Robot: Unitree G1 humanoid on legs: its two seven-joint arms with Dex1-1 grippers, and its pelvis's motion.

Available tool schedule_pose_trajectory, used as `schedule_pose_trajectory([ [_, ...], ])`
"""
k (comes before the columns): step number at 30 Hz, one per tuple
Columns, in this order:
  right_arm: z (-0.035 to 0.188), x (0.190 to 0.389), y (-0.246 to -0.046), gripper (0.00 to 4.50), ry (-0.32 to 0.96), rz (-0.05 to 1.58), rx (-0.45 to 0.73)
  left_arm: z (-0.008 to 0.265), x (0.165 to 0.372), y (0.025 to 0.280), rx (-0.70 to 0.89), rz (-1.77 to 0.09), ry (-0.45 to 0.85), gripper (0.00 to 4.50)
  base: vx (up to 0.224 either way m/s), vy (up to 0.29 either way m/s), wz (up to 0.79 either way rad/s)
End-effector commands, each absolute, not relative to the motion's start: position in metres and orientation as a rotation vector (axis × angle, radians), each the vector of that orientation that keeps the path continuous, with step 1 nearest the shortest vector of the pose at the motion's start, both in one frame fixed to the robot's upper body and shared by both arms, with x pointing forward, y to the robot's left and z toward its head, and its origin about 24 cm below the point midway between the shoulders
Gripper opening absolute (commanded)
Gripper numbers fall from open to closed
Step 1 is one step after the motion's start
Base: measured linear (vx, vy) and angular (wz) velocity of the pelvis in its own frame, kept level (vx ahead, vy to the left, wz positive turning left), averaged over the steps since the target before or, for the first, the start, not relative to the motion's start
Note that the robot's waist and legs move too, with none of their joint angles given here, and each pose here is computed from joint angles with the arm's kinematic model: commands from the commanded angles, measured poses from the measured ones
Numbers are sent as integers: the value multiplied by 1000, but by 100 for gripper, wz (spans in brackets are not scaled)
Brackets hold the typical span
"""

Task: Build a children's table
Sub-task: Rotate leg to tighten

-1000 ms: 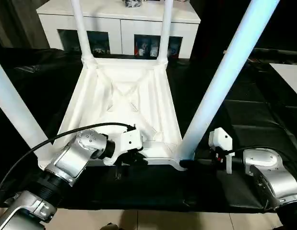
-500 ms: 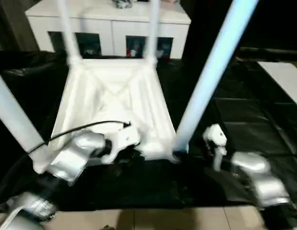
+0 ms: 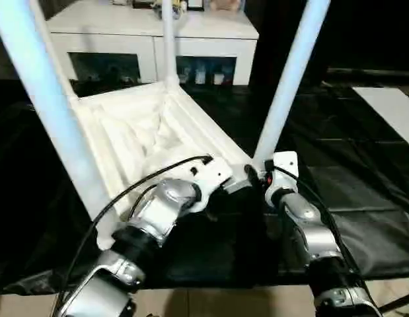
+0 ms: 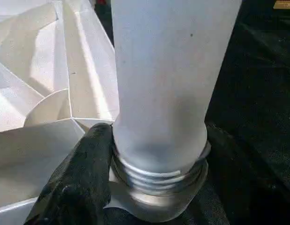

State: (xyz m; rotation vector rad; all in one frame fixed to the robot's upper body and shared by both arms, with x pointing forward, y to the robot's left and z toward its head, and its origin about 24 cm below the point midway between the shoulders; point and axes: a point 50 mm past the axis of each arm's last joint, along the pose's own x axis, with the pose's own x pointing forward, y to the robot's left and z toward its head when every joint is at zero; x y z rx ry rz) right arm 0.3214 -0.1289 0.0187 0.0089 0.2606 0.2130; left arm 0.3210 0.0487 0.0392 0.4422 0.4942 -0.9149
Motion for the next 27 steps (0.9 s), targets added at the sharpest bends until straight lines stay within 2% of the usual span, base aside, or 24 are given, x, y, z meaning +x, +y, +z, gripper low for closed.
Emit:
schedule_pose_trajectory([
  [1,22,314,-85,339,230,406,86,32,322,43,455,-828,482,0,0,0,0],
  [3,26,311,-86,345,194,431,106,30,321,43,476,-853,482,0,0,0,0],
  [6,30,310,-91,382,154,442,96,29,321,49,485,-852,482,0,0,0,0],
  [8,33,310,-94,383,136,439,89,29,322,51,488,-848,481,0,0,0,0],
  [9,37,310,-100,391,113,439,80,29,322,56,497,-848,480,0,0,0,0],
  [10,42,310,-107,419,94,442,66,30,322,61,502,-854,483,0,0,0,0],
  [12,45,309,-112,429,84,448,53,30,322,63,507,-865,480,0,0,0,0],
  [14,53,306,-133,429,66,497,-30,32,315,74,524,-946,481,0,0,0,0],
  [15,55,305,-137,440,64,504,-46,32,314,76,527,-960,482,0,0,0,0],
  [18,59,283,-159,440,126,769,-153,29,304,99,529,-1043,541,0,0,0,0],
  [21,61,263,-173,440,164,909,-220,28,302,115,539,-1070,567,0,0,0,0],
  [23,62,259,-178,440,177,931,-227,29,302,119,545,-1086,562,0,0,0,0],
  [25,63,252,-190,440,212,941,-235,33,297,129,574,-1190,541,0,0,0,0],
  [27,63,252,-194,440,220,930,-242,35,294,132,589,-1236,534,0,0,0,0],
])
